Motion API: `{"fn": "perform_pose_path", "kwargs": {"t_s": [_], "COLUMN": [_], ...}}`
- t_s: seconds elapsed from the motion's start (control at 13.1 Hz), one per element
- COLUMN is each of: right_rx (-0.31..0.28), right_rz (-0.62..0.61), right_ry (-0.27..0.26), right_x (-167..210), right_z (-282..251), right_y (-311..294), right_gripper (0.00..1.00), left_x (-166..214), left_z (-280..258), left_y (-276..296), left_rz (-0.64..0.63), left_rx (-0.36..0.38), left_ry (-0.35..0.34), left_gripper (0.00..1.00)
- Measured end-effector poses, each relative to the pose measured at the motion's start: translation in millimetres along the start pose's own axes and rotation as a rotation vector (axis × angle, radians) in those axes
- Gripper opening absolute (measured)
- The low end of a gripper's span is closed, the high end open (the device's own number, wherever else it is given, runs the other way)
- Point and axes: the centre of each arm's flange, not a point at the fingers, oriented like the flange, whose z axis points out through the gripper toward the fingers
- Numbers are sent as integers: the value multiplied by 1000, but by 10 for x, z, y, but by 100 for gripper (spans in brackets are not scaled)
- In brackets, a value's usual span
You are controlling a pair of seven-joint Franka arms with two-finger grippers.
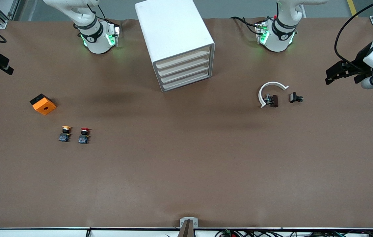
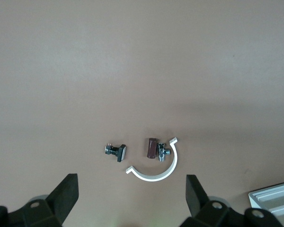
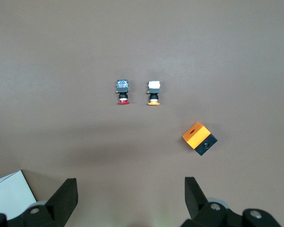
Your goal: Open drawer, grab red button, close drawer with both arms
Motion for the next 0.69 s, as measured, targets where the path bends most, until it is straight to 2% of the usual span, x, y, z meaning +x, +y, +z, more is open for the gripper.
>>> {"fn": "perform_pose_path", "kwargs": {"t_s": [0.69], "right_rx": [-2], "right_rz": [-1], "right_ry": [23], "right_x": [-9], "right_z": [-52], "right_y": [-7], "right_gripper": [100], "left_x": [-27], "left_z": [-28], "left_y": [23], "left_rz": [1], "left_rx": [7], "left_ry": [-65], "left_gripper": [100]}}
